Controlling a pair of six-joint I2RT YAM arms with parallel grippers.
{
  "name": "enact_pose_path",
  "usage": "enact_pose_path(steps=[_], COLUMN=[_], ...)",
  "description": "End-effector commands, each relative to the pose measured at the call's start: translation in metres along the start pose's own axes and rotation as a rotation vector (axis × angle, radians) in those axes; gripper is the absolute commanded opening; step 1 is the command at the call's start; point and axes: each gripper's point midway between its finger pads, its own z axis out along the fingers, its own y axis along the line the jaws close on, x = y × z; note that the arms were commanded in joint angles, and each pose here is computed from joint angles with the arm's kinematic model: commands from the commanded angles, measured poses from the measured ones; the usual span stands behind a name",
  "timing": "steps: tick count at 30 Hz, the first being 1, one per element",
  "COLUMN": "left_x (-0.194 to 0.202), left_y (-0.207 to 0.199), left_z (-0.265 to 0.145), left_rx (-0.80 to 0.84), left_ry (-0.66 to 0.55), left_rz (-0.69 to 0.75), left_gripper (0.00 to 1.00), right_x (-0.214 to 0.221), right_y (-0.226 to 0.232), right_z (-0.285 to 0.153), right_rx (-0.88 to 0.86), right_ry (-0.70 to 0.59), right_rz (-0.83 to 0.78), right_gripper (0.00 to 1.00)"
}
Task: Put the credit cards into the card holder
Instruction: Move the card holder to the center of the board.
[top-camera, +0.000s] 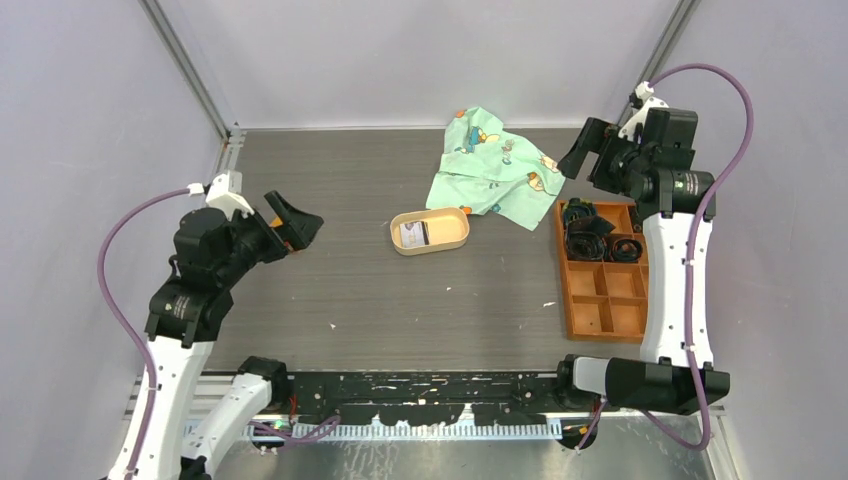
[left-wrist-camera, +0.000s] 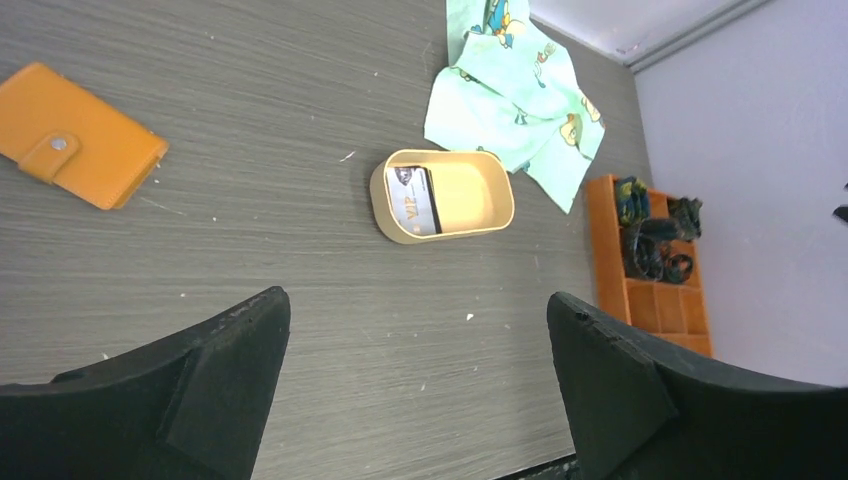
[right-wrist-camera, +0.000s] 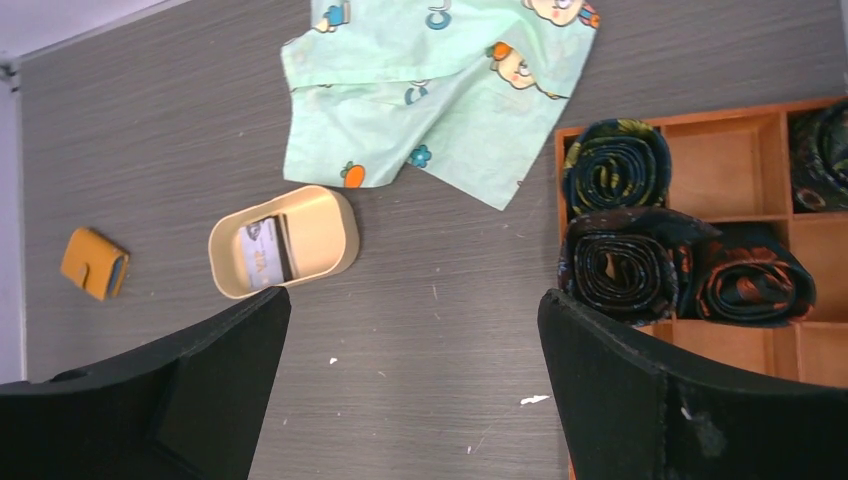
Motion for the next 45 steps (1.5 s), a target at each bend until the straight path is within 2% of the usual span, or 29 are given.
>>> enact_pose_path(steps=[1,8,13,17,19,25,28,32,36,39,43,45], left_x=[-0.015,-0.012,0.011,0.038,0.053,0.09,0.089,0.069,0.052,0.037,0.033,0.035], left_y=[-0.013,-0.009,0.017,0.045,0.061,0.122,0.155,0.188,0.204,0.219,0.247,0.258], left_z=[0.005,0.013,0.025,0.04,0.051,0.082,0.096,0.122,0.145,0.157,0.15,0.145], left_rx=[0.076,0.096,0.017,-0.06,-0.105,-0.318,-0.41,-0.408,-0.332,-0.315,-0.476,-0.535], left_ry=[-0.053,-0.055,-0.01,0.039,0.057,0.07,0.031,-0.017,0.03,0.077,0.211,0.287], left_rz=[-0.093,-0.157,-0.143,-0.165,-0.197,-0.345,-0.44,-0.526,-0.527,-0.497,-0.349,-0.277], left_gripper=[0.99,0.98,0.96,0.95,0.91,0.77,0.73,0.65,0.63,0.62,0.58,0.53], right_x=[-0.025,-0.022,0.005,0.058,0.08,0.108,0.115,0.119,0.128,0.13,0.131,0.134], right_y=[-0.011,-0.004,0.021,0.036,0.036,0.034,0.041,0.057,0.08,0.088,0.093,0.093], right_z=[-0.008,-0.004,0.004,0.008,0.009,0.025,0.032,0.042,0.053,0.061,0.067,0.07], right_rx=[0.079,0.014,-0.2,-0.468,-0.571,-0.676,-0.721,-0.764,-0.811,-0.825,-0.836,-0.84], right_ry=[-0.083,-0.078,0.029,0.209,0.263,0.281,0.303,0.322,0.344,0.365,0.394,0.406], right_rz=[0.035,0.008,-0.134,-0.346,-0.443,-0.598,-0.626,-0.673,-0.69,-0.646,-0.583,-0.578], right_gripper=[0.99,1.0,0.99,1.0,1.0,0.99,0.99,0.97,0.91,0.86,0.82,0.82])
